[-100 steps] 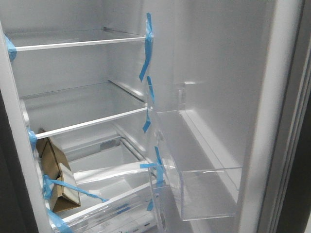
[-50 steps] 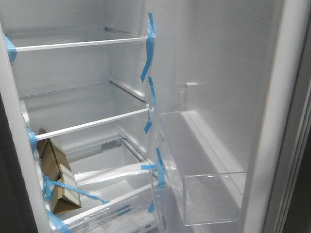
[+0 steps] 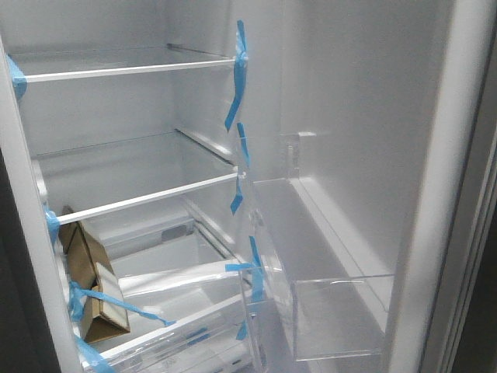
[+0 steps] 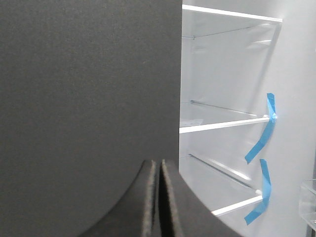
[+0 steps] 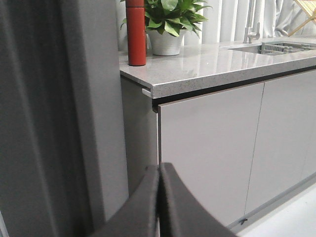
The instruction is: Close fridge door
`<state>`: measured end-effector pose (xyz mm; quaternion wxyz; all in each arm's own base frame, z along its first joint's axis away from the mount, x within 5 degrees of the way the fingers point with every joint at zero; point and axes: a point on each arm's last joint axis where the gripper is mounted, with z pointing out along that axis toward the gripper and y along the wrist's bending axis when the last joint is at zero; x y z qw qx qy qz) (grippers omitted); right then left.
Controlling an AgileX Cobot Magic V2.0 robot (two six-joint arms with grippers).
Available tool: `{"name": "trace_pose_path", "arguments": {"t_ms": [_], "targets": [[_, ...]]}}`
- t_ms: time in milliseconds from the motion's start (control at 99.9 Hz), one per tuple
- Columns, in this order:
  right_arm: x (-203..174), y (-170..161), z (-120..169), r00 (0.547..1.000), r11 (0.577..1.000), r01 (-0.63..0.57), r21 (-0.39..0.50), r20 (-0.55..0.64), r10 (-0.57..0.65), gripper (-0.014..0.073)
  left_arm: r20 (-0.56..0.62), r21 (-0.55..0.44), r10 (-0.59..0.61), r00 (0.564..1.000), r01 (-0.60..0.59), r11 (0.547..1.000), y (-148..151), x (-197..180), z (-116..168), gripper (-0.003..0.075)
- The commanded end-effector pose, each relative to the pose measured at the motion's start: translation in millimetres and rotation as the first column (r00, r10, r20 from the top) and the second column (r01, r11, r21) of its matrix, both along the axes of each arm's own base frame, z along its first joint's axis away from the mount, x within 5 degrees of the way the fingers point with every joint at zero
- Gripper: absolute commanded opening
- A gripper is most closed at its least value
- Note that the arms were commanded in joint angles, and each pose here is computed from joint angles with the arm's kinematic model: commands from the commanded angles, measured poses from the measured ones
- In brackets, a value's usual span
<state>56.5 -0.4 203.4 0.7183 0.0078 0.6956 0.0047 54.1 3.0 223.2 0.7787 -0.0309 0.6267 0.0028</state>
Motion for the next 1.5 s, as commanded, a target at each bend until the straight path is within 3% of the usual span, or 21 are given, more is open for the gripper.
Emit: {"name": "trace_pose_path", "arguments": {"t_ms": [0,320,550,821,961,1151,1221,1381,1491], "targets": [[-3,0,11,0.996,0.999,-0.003,0.038,0.089,0.0,-0.0046,0.058,-0.005,-0.005,0.998,0.006,1.0,0,-1,-4,-0.002],[5,-1,78,1.0,0.999,0.006,0.049,0.02,-0.007,-0.0046,0.058,-0.005,-0.005,0.998,0.006,1.0,0,-1,-4,-0.002],[36,-1,149,1.0,0.996,0.002,0.091,0.024,-0.004,-0.0046,0.058,-0.005,-0.005,0.998,0.006,1.0,0,-1,-4,-0.002],[80,-10,221,0.997,0.959,0.039,0.282,0.046,-0.054,-0.0046,0.058,-0.005,-0.005,0.998,0.006,1.0,0,-1,-4,-0.002],[100,-19,239,0.995,0.894,0.046,0.445,0.055,-0.079,-0.0046,0.058,-0.005,-0.005,0.998,0.006,1.0,0,-1,-4,-0.002],[119,-39,235,0.988,0.726,0.085,0.682,0.035,-0.149,-0.0046,0.058,-0.005,-0.005,0.998,0.006,1.0,0,-1,-4,-0.002],[125,-47,231,0.985,0.675,0.101,0.731,0.022,-0.17,-0.0046,0.058,-0.005,-0.005,0.998,0.006,1.0,0,-1,-4,-0.002],[143,-57,221,0.984,0.611,0.117,0.783,-0.01,-0.177,-0.0046,0.058,-0.005,-0.005,0.998,0.006,1.0,0,-1,-4,-0.002],[157,-61,211,0.986,0.521,0.119,0.845,-0.041,-0.158,-0.0046,0.058,-0.005,-0.005,0.998,0.006,1.0,0,-1,-4,-0.002]]}}
